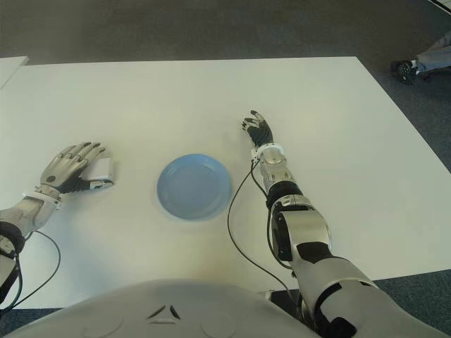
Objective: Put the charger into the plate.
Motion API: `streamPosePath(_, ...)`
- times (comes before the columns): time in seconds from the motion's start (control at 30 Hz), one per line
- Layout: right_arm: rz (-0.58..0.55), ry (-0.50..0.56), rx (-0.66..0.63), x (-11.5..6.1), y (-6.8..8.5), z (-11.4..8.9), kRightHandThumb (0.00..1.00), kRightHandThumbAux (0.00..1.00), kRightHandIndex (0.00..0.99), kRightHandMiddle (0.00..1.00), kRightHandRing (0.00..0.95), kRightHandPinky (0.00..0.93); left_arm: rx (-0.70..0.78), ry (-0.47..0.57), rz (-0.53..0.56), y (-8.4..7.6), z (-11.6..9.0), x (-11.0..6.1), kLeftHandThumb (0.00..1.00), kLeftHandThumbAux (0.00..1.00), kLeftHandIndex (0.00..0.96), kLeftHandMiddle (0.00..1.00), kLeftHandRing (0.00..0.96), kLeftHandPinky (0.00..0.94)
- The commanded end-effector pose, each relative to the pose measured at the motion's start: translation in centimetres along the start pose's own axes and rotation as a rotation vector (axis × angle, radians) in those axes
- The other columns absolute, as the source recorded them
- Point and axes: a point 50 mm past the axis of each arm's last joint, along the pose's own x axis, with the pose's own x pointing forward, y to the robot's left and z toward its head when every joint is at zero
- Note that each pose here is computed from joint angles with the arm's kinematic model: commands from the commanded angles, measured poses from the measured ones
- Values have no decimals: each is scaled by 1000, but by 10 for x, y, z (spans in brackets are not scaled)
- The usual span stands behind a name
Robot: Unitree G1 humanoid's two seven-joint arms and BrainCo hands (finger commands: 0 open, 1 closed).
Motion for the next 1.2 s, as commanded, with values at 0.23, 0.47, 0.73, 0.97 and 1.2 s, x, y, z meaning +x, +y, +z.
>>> streamPosePath(0.23, 103, 104, 14, -38, 17, -79, 121, 626, 0, 218, 270, 264, -28, -38, -56, -11, 8, -8, 343, 158, 0, 0, 0, 0)
streamPosePath(0.47, 106, 101, 7, -39, 18, -79, 111, 642, 0, 217, 268, 264, -24, -46, -80, -11, 4, -13, 302, 163, 0, 0, 0, 0)
streamPosePath(0.73, 108, 98, 1, -39, 18, -79, 110, 630, 0, 221, 273, 274, -17, -81, -78, -3, 0, -18, 274, 172, 0, 0, 0, 0)
streamPosePath(0.97, 108, 98, -4, -38, 19, -79, 108, 619, 0, 223, 276, 271, 7, -113, -53, 0, 3, -12, 274, 197, 59, 48, 36, 62)
streamPosePath(1.2, 107, 99, -7, -38, 19, -79, 105, 610, 0, 226, 276, 266, 63, -133, 5, 0, 4, -10, 412, 297, 306, 443, 415, 432)
